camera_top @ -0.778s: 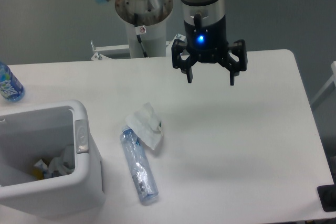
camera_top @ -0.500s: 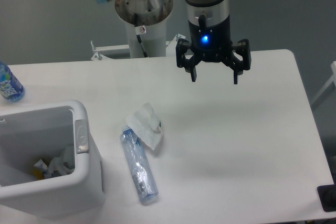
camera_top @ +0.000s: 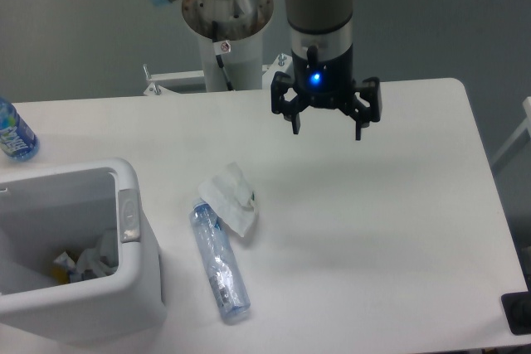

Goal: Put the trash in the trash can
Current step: 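Move the gripper toward the crumpled white tissue on the bottle, then lower the gripper onto the tissue and close on it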

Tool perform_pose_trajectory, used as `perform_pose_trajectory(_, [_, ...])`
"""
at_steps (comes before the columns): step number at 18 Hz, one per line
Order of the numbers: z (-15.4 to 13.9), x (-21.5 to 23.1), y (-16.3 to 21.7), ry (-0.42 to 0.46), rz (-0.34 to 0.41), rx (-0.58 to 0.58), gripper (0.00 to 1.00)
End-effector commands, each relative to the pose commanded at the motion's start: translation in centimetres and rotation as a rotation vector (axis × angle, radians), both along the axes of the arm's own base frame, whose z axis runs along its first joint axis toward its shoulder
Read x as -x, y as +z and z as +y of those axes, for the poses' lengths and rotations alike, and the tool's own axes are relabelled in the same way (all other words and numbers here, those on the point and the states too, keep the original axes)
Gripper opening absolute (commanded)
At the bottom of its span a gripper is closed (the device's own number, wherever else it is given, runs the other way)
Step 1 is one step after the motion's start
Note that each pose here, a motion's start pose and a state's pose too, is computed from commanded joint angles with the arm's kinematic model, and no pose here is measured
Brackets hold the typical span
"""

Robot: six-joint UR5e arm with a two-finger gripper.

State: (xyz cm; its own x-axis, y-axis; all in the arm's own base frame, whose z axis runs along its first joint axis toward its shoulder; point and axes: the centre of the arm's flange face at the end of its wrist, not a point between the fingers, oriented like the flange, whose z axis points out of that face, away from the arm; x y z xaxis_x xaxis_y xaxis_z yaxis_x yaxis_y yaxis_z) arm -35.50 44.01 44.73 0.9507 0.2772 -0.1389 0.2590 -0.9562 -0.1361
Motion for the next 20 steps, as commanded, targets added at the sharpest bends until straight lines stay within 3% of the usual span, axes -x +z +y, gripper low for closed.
perform_pose_trajectory(2, [0.2, -0.5, -2.2, 0.047, -0.022, -0.004, 1.0])
perform_pose_trajectory(4, [1.2, -3.0, -5.1, 0.011, -0.072, 0.023, 1.0])
perform_pose_trajectory(8, [2.6, -5.4, -10.9, -0.017, -0.234, 0.018, 1.0])
perform_pose_trajectory(11, [2.5, -6.6, -15.6, 0.013, -0.316, 0.059, 1.0])
perform_pose_trajectory(15, [3.3, -7.9, -19.9, -0.01, -0.369, 0.128, 1.0])
perform_pose_trajectory(18, [3.2, -8.0, -20.8, -0.018, -0.364, 0.161, 1.0])
perform_pose_trajectory(19, [3.2, -8.0, -20.8, -0.018, -0.363, 0.16, 0.96])
perform_pose_trajectory(20, [3.3, -7.9, -20.7, -0.017, -0.359, 0.159, 0.74])
